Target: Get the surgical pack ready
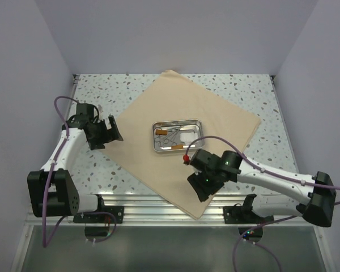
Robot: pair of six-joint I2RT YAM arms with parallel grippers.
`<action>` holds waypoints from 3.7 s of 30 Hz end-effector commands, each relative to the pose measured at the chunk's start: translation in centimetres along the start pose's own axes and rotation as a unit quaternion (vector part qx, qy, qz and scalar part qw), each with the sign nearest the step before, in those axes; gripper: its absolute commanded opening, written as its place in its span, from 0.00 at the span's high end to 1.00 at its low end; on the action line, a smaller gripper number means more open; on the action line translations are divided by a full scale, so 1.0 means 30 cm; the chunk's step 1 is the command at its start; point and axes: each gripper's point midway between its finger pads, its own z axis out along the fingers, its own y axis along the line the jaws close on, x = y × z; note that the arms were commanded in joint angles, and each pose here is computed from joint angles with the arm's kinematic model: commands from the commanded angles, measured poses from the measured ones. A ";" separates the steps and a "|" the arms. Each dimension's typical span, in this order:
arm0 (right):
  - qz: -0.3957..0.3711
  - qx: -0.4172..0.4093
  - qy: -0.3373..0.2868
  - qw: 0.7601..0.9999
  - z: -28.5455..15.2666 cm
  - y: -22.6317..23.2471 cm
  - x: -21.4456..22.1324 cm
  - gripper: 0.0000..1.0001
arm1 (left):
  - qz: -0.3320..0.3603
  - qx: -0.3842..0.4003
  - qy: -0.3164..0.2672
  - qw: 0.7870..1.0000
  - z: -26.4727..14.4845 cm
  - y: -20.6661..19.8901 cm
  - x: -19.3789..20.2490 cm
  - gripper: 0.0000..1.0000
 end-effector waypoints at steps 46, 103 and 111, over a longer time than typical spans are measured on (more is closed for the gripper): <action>-0.091 0.047 0.010 0.995 0.327 0.169 0.192 0.64 | -0.017 0.001 -0.022 1.000 -0.047 0.015 0.063 0.02; 0.078 0.163 -0.301 0.936 -0.017 -0.462 -1.401 1.00 | -0.127 -0.256 -0.065 0.956 0.031 0.209 -0.312 0.01; 0.107 0.176 -0.283 0.937 0.068 -0.554 -1.396 1.00 | -0.123 -0.251 -0.063 0.958 0.024 0.209 -0.319 0.00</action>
